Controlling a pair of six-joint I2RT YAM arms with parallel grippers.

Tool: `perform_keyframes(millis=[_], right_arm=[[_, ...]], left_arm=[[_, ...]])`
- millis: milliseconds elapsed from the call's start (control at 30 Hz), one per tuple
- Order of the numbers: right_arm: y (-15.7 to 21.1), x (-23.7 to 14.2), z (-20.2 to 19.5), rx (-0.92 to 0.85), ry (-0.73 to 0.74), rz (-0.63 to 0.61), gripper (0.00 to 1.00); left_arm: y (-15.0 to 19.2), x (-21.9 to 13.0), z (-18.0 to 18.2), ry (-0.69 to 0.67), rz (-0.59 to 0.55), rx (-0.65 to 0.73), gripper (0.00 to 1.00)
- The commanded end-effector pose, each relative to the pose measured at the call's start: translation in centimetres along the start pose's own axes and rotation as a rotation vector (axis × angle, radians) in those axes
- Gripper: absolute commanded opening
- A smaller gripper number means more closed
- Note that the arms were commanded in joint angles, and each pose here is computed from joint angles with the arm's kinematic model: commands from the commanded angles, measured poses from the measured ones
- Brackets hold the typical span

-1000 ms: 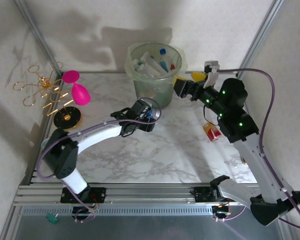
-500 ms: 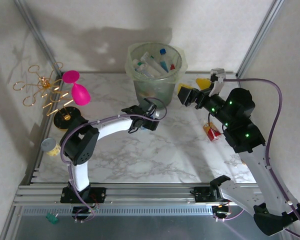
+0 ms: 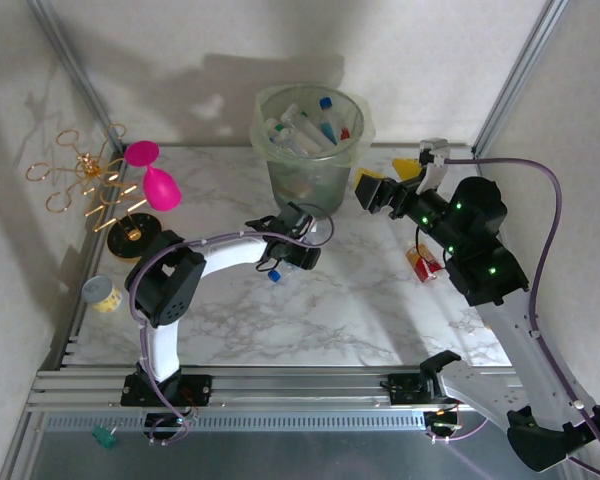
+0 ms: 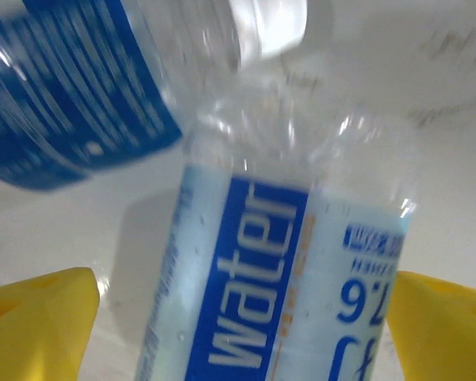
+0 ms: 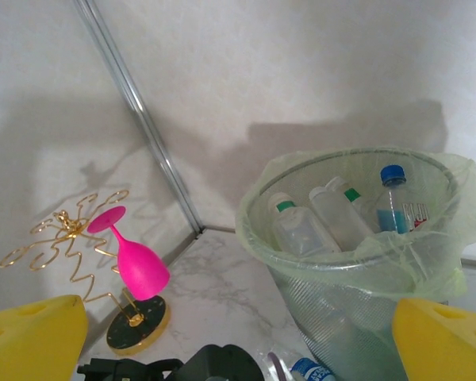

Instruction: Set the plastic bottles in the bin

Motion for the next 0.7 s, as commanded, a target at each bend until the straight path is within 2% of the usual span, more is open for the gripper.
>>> perform_keyframes(millis=[0,100,367,533,667], right_arm=[[0.0,-0.2,-0.1,-0.009,0.009,-0.015,0.99],[0.1,0.0,-0.3,-0.008,0.015,-0.017,0.99],[-0.1,-0.2,-0.5,0.003,0.037,-0.035,0.99],[-0.3,-0.4,-0.1,0.017,0.027,-0.032,0.99],[-0.2,-0.3,-0.2,0.039,0.028,-0.016,0.99]], left_arm=[[0.6,-0.3,-0.3,0.038,0.007,-0.027,0.89],[0.9,-0.5,-0.7,0.053,0.014,-0.021,0.81],[0.6,-1.7,-0.7,0.039,0.008,-0.018,0.52],[-0.4,-4.7,-0.5,0.047,-0.049,-0.027,0.5],[-2.2,-9.2,-0.6,0.098,-0.173,-0.05,0.51]])
Point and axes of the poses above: each hand's point on the last joint's axis, 136 mm out from that joint toward the fingers, its own x axis out along the fingers, its own z axis along the line the jaws close on, y = z × x, the point moved 6 cm from there along -x, back along the fingers, and after that the axes turned 15 degrees about x, right-handed, at the moved point
